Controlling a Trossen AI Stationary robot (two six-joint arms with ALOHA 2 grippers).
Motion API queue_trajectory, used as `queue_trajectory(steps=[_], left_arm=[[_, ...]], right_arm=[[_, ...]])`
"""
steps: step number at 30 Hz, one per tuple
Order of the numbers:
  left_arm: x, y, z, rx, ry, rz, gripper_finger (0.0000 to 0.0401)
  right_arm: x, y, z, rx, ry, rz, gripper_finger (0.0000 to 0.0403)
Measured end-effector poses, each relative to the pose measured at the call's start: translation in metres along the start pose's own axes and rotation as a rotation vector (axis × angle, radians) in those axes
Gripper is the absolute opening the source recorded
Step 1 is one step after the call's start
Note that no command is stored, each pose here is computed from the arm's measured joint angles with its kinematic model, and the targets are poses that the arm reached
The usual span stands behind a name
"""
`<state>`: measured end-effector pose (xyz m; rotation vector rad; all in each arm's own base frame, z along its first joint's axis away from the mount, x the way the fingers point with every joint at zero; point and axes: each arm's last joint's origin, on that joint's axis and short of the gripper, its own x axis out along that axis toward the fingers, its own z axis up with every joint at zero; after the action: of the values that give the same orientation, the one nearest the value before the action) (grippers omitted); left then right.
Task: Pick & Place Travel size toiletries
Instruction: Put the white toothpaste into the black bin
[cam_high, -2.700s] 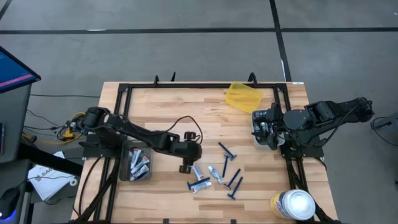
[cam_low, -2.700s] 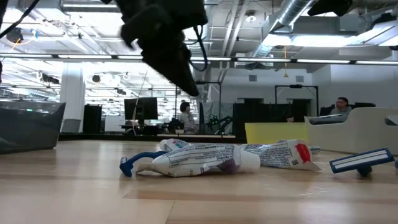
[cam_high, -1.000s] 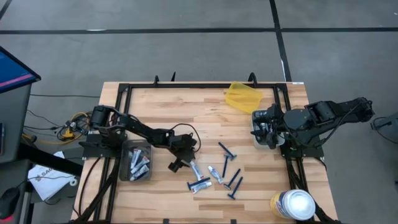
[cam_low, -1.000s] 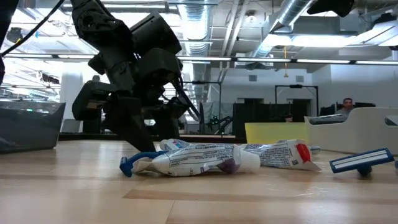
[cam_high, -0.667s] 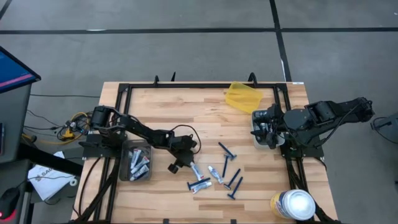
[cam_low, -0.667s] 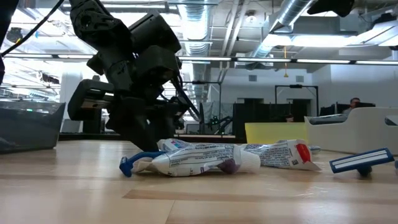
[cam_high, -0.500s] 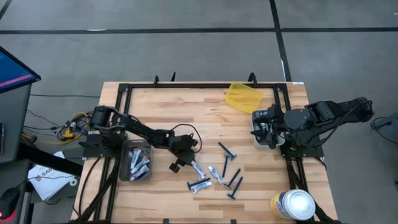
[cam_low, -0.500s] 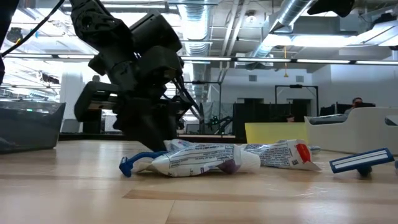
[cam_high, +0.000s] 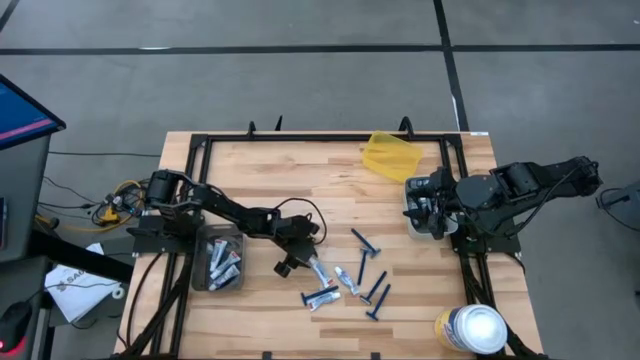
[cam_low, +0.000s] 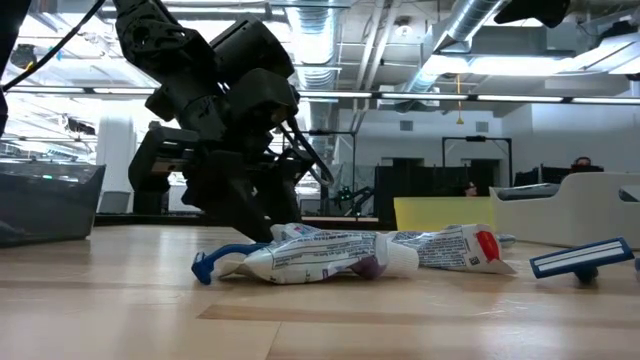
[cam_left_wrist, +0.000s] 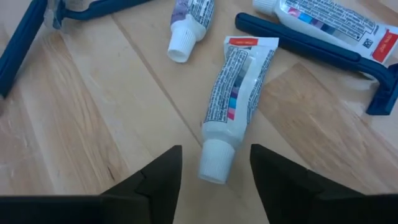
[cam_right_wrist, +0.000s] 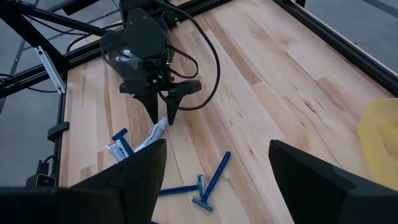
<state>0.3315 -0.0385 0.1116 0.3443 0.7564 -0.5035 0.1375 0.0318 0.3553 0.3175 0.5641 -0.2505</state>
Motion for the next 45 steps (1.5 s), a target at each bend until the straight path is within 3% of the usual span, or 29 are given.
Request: queue_trajectory(steps=[12, 18, 26, 32, 36, 45], left_arm=[[0.001, -0.005, 0.003, 0.011, -0.002, -0.006, 0.0068], [0.001, -0.004, 0.003, -0.038, 0.009, 0.020, 0.0055], [-0.018, -0.005, 0.015, -0.352, -0.005, 0.078, 0.0050], [-0.078, -0.014, 0.035, -0.606, -0.007, 0.218, 0.0050], [-0.124, -0.026, 0.034, -0.856, 0.028, 0.253, 0.0050], [-0.204, -0.069, 0.020, -1.375, 0.079, 0.180, 0.0050]], right_arm=[[0.000, 0.000, 0.000, 0.000, 0.000, 0.000, 0.0276], [0.000, 0.000, 0.000, 0.009, 0.000, 0.000, 0.0276], [0.000, 0.000, 0.000, 0.014, 0.000, 0.000, 0.0276], [0.000, -0.001, 0.000, -0.002, 0.001, -0.009, 0.0276], [0.000, -0.001, 0.000, -0.009, -0.012, -0.027, 0.0276], [0.000, -0.001, 0.001, -0.014, -0.021, -0.028, 0.0276]])
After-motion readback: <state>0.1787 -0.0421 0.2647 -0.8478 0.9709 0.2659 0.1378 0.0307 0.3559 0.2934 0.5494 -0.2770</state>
